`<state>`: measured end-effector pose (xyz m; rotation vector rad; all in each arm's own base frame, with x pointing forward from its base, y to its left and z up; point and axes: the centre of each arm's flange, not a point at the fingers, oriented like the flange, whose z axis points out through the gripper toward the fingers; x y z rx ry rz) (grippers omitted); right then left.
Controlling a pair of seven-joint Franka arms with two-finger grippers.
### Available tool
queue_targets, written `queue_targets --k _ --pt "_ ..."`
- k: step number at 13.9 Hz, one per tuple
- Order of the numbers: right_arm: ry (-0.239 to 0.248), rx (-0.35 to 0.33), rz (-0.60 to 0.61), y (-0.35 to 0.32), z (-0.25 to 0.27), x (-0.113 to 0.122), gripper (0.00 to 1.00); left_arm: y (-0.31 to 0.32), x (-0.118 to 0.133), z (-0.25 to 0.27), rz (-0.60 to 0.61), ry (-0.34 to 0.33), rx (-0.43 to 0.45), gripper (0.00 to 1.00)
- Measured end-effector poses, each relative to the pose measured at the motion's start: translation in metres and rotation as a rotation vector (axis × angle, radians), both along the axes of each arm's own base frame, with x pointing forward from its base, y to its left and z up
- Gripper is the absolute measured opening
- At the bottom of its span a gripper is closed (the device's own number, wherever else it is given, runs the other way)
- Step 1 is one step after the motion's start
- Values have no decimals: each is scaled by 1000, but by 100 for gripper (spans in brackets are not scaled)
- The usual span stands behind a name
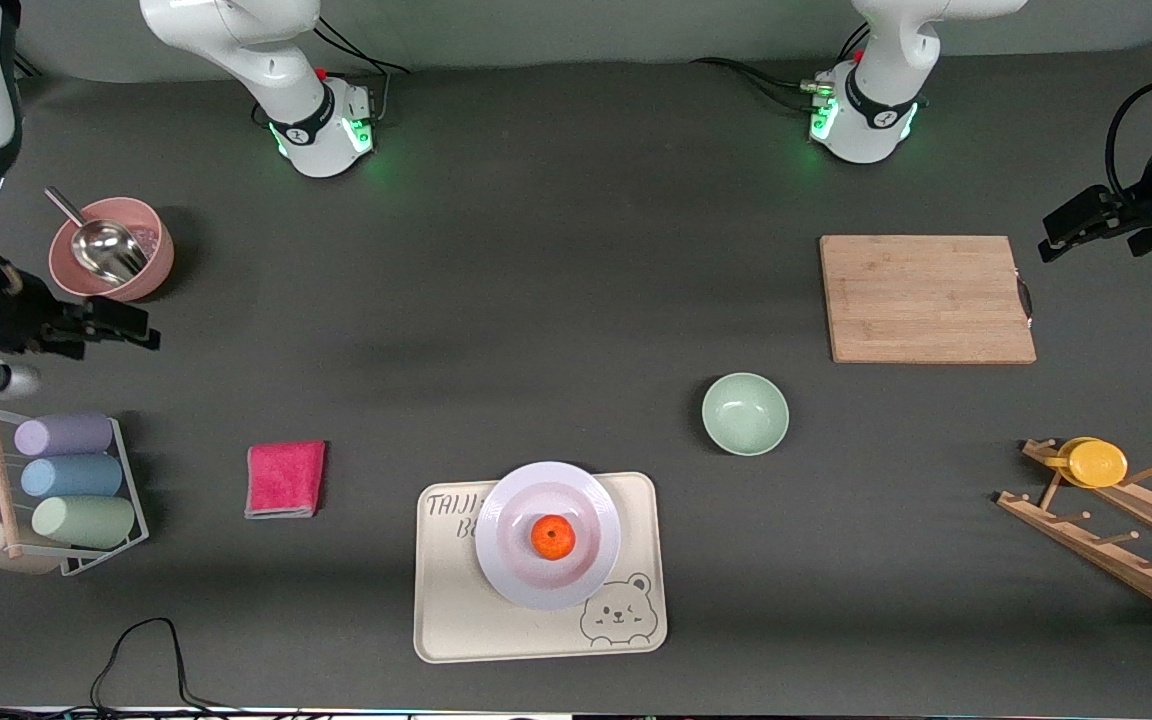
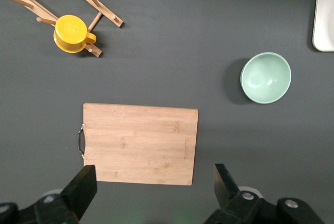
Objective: Place orange and plate with both arms
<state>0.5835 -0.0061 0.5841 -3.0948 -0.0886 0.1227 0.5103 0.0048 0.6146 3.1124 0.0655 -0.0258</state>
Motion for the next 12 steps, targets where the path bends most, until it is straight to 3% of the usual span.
queue_targets --k 5,12 --pt "41 -32 -20 -2 -6 -12 100 6 -2 0 -9 12 -2 100" --pt "49 -36 -26 -3 -14 -12 100 6 -2 0 -12 13 -2 100"
